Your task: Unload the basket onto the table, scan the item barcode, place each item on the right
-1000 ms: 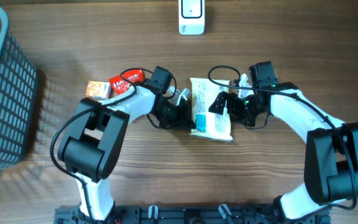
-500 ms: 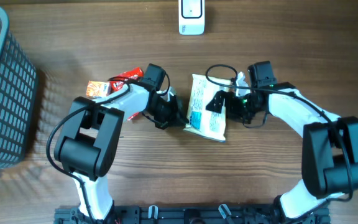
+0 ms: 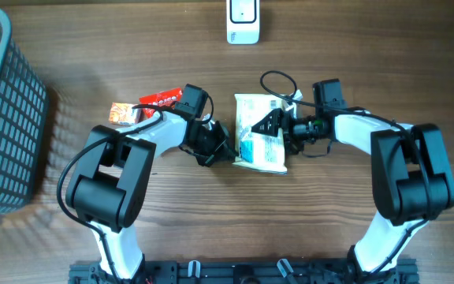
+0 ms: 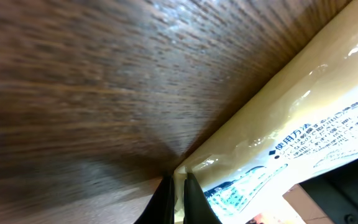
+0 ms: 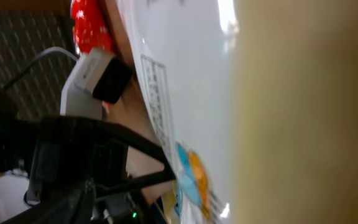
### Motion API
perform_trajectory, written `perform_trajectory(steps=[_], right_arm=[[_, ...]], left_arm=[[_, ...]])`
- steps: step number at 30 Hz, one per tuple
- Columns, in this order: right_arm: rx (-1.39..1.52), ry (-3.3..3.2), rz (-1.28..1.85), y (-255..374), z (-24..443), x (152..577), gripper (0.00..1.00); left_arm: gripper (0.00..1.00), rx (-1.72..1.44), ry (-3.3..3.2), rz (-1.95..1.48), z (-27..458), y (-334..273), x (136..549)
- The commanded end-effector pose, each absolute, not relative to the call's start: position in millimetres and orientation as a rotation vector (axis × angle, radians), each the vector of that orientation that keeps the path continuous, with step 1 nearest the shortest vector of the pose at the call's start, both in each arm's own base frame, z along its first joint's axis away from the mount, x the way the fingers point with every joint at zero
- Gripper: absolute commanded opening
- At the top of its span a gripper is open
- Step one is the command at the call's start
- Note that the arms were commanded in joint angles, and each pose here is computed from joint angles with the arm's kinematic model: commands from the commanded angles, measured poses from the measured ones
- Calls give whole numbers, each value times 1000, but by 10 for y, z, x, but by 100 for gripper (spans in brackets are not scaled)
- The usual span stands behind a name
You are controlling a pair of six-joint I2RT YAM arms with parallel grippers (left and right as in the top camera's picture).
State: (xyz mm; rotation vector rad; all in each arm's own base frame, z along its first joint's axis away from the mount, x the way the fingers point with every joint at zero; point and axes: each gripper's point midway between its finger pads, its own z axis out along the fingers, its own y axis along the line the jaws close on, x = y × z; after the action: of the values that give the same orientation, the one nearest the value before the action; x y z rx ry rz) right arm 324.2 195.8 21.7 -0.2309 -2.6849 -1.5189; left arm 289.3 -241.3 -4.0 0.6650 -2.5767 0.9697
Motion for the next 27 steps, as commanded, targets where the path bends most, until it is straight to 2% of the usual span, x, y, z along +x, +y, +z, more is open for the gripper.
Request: perform_trajectory(steps=[1, 7, 13, 21, 23, 25, 27], right_arm=[[-341, -2643, -1263, 1882, -270, 2853, 79], [-314, -2634, -1243, 1869, -279, 2777, 79], [-318, -2650, -1221, 1849, -301, 2787, 63], [-339, -2696, -1180, 1765, -307, 2898, 64], [-348, -2701, -1188, 1743, -304, 2927, 60], [-351, -2708, -1194, 1711, -304, 2945, 54], [-352, -2717, -1199, 1663, -304, 2967, 36]], left_arm=[[4, 742, -2576, 849, -257, -2385, 2764], [4, 744, -2577, 858, -251, -2434, 2770], [4, 737, -2582, 859, -253, -2431, 2771], [4, 768, -2595, 866, -262, -2368, 2852], [4, 775, -2593, 867, -261, -2361, 2859], [4, 766, -2592, 889, -246, -2383, 2878], [4, 744, -2592, 932, -215, -2424, 2912]])
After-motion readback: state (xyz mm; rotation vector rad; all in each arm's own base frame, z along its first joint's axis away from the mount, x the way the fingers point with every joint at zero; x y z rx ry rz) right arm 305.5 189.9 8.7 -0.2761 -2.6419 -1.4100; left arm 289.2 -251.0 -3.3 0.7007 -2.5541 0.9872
